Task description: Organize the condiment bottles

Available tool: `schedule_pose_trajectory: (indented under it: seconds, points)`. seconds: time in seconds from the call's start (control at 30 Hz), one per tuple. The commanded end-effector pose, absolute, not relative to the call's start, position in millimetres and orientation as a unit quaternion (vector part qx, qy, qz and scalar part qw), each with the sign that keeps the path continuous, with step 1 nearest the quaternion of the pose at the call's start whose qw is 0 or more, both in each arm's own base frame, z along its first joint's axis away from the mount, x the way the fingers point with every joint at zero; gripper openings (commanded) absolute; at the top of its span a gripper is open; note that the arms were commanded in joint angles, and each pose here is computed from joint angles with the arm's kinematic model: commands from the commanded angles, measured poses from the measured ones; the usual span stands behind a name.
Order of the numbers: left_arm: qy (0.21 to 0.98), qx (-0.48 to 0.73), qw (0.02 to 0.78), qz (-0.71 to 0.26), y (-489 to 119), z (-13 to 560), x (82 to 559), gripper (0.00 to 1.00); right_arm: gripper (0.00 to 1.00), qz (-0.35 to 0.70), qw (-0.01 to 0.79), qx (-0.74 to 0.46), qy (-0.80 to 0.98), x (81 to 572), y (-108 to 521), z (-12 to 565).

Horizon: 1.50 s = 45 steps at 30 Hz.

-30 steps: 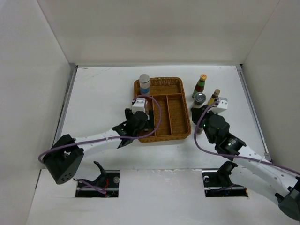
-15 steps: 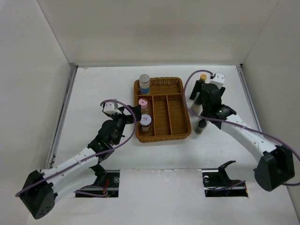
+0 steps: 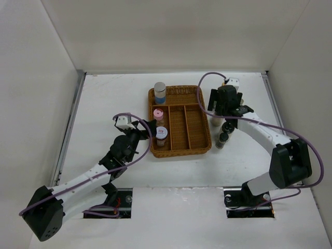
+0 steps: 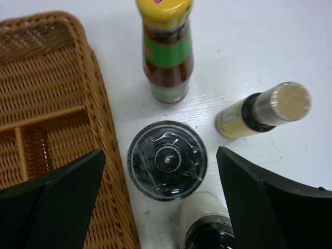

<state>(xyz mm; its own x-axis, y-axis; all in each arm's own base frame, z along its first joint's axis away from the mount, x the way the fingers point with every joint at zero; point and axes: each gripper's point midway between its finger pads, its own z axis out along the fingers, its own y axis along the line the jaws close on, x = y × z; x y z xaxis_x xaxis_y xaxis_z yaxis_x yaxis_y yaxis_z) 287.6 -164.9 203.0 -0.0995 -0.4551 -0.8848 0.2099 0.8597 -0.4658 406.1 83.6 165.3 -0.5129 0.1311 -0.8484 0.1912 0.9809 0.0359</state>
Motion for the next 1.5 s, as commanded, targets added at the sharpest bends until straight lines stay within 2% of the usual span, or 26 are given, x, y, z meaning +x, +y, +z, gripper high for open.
schedule_pose_trajectory:
  seconds: [0.0, 0.2, 0.3, 0.43, 0.5, 0.7, 0.83, 1.1, 1.27, 1.47]
  points:
    - [0.672, -0.095, 0.679, -0.281, -169.3, 225.0, 288.1, 1.0, 0.95, -0.019, 0.48, 0.081, 0.874, 417.1, 90.7, 163.4]
    - [0.671, -0.098, 0.68, -0.281, -166.9, 224.4, 289.0, 1.0, 0.9, -0.029, 0.476, 0.086, 0.875, 422.1, 87.0, 155.4]
    - [0.672, -0.101, 0.68, -0.277, -165.1, 222.9, 290.8, 1.0, 0.77, -0.03, 0.484, 0.09, 0.87, 424.0, 87.5, 158.2]
    - [0.675, -0.102, 0.677, -0.275, -164.8, 219.5, 291.7, 1.0, 0.58, -0.025, 0.534, 0.106, 0.838, 432.7, 83.8, 187.1]
    - [0.674, -0.104, 0.678, -0.274, -163.5, 219.5, 292.5, 1.0, 0.55, -0.015, 0.563, 0.11, 0.819, 433.0, 85.5, 209.9]
    - [0.67, -0.11, 0.682, -0.273, -159.3, 221.4, 291.7, 1.0, 0.54, 0.021, 0.627, 0.096, 0.772, 413.7, 105.1, 285.7]
    - [0.674, -0.111, 0.679, -0.27, -159.6, 217.0, 293.6, 1.0, 0.54, 0.067, 0.649, 0.062, 0.755, 410.1, 145.0, 317.1]
    - [0.673, -0.125, 0.683, -0.255, -147.8, 211.0, 296.4, 0.99, 0.54, 0.118, 0.649, 0.013, 0.751, 462.1, 239.3, 312.6]
    - [0.673, -0.128, 0.684, -0.252, -145.1, 208.7, 296.2, 0.99, 0.54, 0.109, 0.644, 0.005, 0.757, 502.3, 265.6, 293.0]
    - [0.684, -0.121, 0.676, -0.247, -151.0, 200.2, 300.6, 0.99, 0.54, 0.115, 0.644, 0.005, 0.756, 520.4, 280.6, 278.7]
